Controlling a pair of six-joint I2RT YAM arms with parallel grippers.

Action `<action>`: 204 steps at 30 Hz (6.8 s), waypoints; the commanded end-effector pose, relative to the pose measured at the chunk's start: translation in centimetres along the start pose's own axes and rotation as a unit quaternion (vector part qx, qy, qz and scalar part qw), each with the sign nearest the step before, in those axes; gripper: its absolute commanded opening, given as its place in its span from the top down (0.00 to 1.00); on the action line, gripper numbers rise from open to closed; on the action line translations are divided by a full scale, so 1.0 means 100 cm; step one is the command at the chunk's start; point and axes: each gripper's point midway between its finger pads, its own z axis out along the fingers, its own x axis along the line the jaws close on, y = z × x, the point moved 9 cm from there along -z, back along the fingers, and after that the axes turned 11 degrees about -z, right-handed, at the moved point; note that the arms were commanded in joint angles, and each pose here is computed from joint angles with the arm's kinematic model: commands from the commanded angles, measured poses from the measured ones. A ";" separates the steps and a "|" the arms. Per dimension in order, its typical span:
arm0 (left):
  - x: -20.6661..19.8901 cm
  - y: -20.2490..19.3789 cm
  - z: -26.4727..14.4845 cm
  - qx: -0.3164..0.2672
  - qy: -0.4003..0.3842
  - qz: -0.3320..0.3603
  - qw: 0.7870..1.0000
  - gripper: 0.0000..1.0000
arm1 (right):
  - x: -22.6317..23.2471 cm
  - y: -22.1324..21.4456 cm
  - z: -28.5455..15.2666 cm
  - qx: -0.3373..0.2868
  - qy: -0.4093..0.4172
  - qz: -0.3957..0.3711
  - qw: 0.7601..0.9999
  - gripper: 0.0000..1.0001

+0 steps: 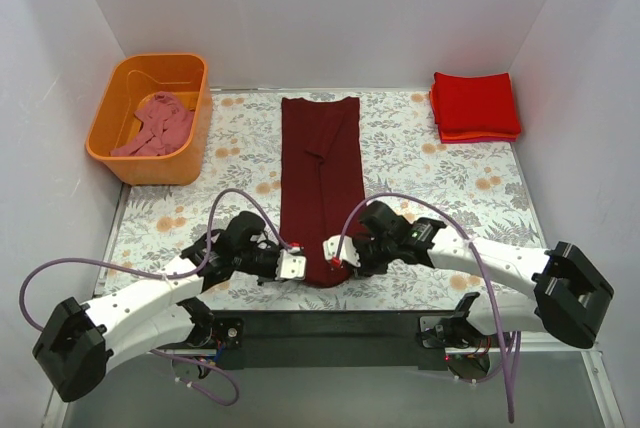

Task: Fold and stack the t-shirts
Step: Fold the tshirt

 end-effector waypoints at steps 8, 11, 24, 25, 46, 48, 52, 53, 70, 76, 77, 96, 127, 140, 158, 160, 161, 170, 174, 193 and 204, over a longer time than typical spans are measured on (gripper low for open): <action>0.093 0.024 -0.027 -0.023 0.102 0.028 0.994 1.00 | -0.100 -0.009 -0.035 -0.005 -0.091 -0.052 0.994 0.99; 0.128 0.027 -0.030 -0.027 0.125 0.031 0.991 1.00 | -0.132 -0.014 -0.037 0.000 -0.110 -0.068 0.992 0.99; 0.256 0.008 -0.034 -0.035 0.183 0.049 0.981 1.00 | -0.249 -0.056 -0.024 0.019 -0.155 -0.101 0.983 0.99; 0.263 0.002 -0.030 -0.031 0.181 0.048 0.982 1.00 | -0.260 -0.053 -0.029 0.017 -0.168 -0.108 0.980 0.99; 0.315 -0.027 -0.011 -0.017 0.209 0.063 0.976 1.00 | -0.296 -0.095 -0.001 0.033 -0.175 -0.082 0.981 0.99; 0.317 -0.028 -0.011 -0.014 0.211 0.065 0.975 0.97 | -0.298 -0.097 0.000 0.040 -0.179 -0.078 0.980 0.99; 0.327 -0.017 -0.022 -0.024 0.262 0.047 0.964 0.64 | -0.309 -0.088 -0.016 0.045 -0.211 -0.069 0.974 0.61; 0.329 -0.013 -0.026 -0.030 0.272 0.040 0.961 0.62 | -0.312 -0.084 -0.022 0.044 -0.219 -0.067 0.972 0.60; 0.187 0.005 -0.036 -0.046 0.163 -0.072 0.983 0.48 | -0.178 -0.042 -0.034 0.006 -0.101 -0.007 0.995 0.65; 0.165 -0.013 -0.012 -0.009 0.136 -0.070 0.988 0.48 | -0.158 -0.053 -0.005 0.028 -0.065 0.007 0.997 0.65; 0.165 -0.015 -0.010 -0.005 0.135 -0.062 0.989 0.47 | -0.158 -0.056 -0.002 0.032 -0.065 0.010 0.997 0.65; 0.152 -0.067 0.012 0.067 0.105 -0.046 0.991 0.67 | -0.131 -0.089 0.026 0.074 -0.039 0.027 0.996 0.74; 0.109 0.066 -0.068 -0.004 0.070 -0.001 0.998 1.00 | -0.104 -0.001 -0.102 0.049 -0.048 -0.036 0.997 0.99; 0.065 0.102 -0.107 -0.014 0.043 -0.055 0.997 1.00 | -0.083 0.038 -0.128 0.029 -0.017 -0.029 0.999 0.99; 0.207 0.067 -0.098 -0.006 0.084 -0.078 0.993 1.00 | -0.199 -0.033 -0.098 0.058 -0.002 -0.030 0.998 0.99; 0.221 0.060 -0.092 -0.006 0.081 -0.086 0.993 1.00 | -0.212 -0.043 -0.092 0.059 -0.002 -0.026 0.998 0.99; 0.227 0.056 -0.091 -0.007 0.081 -0.090 0.993 1.00 | -0.217 -0.046 -0.091 0.059 -0.003 -0.026 0.998 0.99; 0.272 0.018 -0.073 -0.003 0.086 -0.117 0.989 1.00 | -0.256 -0.076 -0.065 0.068 0.003 -0.022 0.997 0.99; 0.286 -0.001 -0.065 0.002 0.092 -0.131 0.987 1.00 | -0.268 -0.086 -0.052 0.069 0.006 -0.020 0.997 0.99; 0.228 -0.056 -0.010 0.022 0.005 -0.193 0.981 0.97 | -0.200 -0.095 0.007 0.014 0.124 0.138 0.983 0.99; 0.162 -0.022 -0.038 -0.010 -0.026 -0.166 0.986 0.52 | -0.166 -0.052 -0.034 -0.085 0.131 0.252 0.955 0.60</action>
